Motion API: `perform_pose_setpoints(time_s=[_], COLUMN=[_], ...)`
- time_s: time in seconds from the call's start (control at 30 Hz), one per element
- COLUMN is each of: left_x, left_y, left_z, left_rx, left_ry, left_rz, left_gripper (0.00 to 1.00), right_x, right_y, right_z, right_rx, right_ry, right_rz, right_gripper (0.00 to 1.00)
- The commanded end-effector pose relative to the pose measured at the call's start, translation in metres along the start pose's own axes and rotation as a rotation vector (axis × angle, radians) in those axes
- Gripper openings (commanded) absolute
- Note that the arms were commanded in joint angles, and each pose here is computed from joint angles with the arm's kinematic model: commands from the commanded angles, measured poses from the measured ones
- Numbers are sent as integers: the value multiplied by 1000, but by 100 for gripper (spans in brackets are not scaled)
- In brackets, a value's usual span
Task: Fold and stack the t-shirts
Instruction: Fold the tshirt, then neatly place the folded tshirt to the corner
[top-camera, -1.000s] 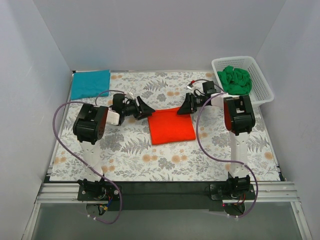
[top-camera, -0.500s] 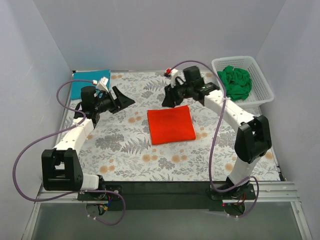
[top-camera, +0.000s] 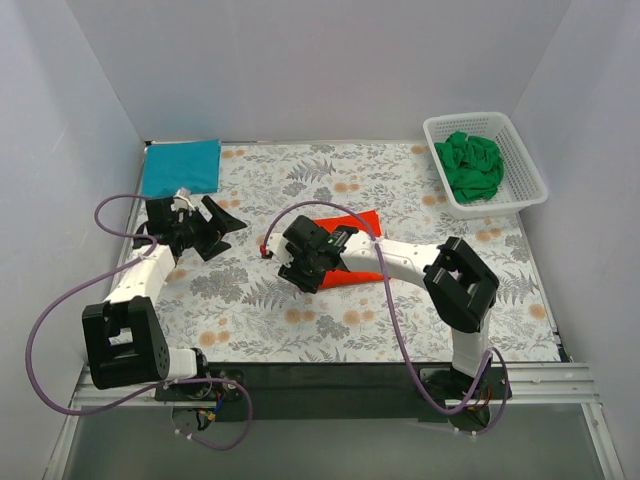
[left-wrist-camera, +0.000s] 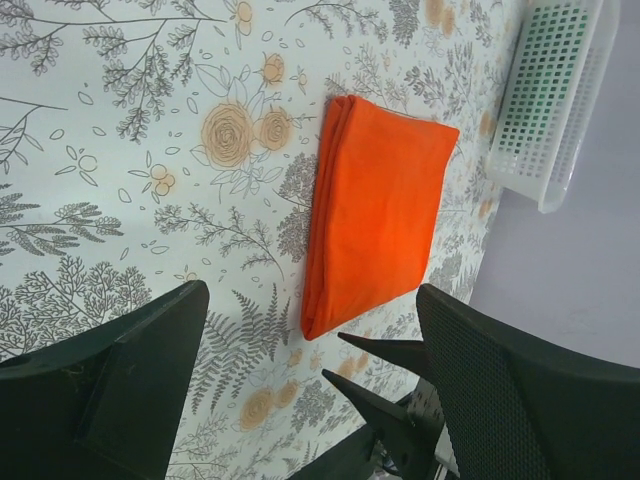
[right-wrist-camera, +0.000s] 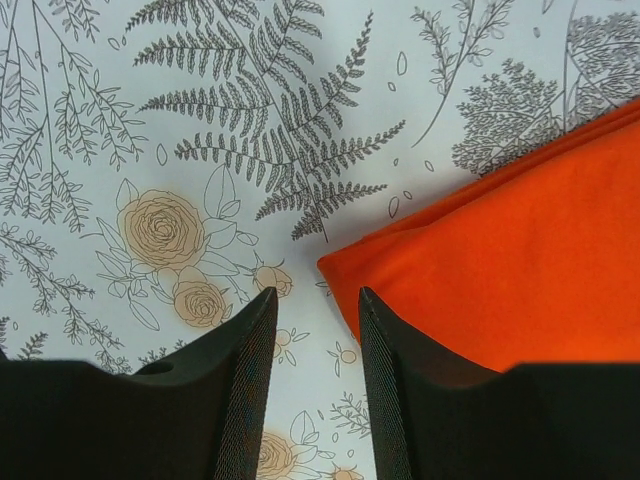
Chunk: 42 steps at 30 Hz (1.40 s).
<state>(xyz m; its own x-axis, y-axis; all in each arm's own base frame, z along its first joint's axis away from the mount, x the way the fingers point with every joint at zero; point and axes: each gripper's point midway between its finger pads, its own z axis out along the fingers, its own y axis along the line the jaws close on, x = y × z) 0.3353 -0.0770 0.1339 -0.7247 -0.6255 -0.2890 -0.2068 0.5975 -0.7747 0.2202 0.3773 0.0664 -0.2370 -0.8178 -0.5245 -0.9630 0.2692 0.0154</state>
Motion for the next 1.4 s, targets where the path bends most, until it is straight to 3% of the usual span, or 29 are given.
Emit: perform_pose_setpoints(time_s=[0.0, 0.4, 0.5, 0.53, 0.63, 0.83, 0.97, 1.37], left_x=[2, 5, 10, 19, 30, 60, 68, 90], left_y=[8, 22, 29, 35, 35, 13, -1, -17], left_z=[2, 15, 19, 21, 33, 53, 69, 108], left_rx=[-43, -71, -76, -83, -72, -5, 59, 49], left_ry=[9, 40, 43, 64, 96, 114, 91, 103], left_rz=[-29, -89, -123, -145, -152, -156, -162, -216], left_gripper=[85, 86, 88, 89, 89, 88, 92, 93], right_x=[3, 29, 31, 28, 9, -31, -37, -60], right_y=[-7, 2, -1, -3, -8, -21, -29, -31], right_z=[2, 35, 39, 38, 27, -4, -10, -25], right_rx=[60, 16, 27, 33, 29, 4, -15, -43], right_ry=[27, 117, 121, 113, 55, -83, -116, -198], right_rz=[-23, -16, -21, -23, -16, -1, 27, 67], right_gripper=[44, 42, 33, 20, 2, 1, 1, 1])
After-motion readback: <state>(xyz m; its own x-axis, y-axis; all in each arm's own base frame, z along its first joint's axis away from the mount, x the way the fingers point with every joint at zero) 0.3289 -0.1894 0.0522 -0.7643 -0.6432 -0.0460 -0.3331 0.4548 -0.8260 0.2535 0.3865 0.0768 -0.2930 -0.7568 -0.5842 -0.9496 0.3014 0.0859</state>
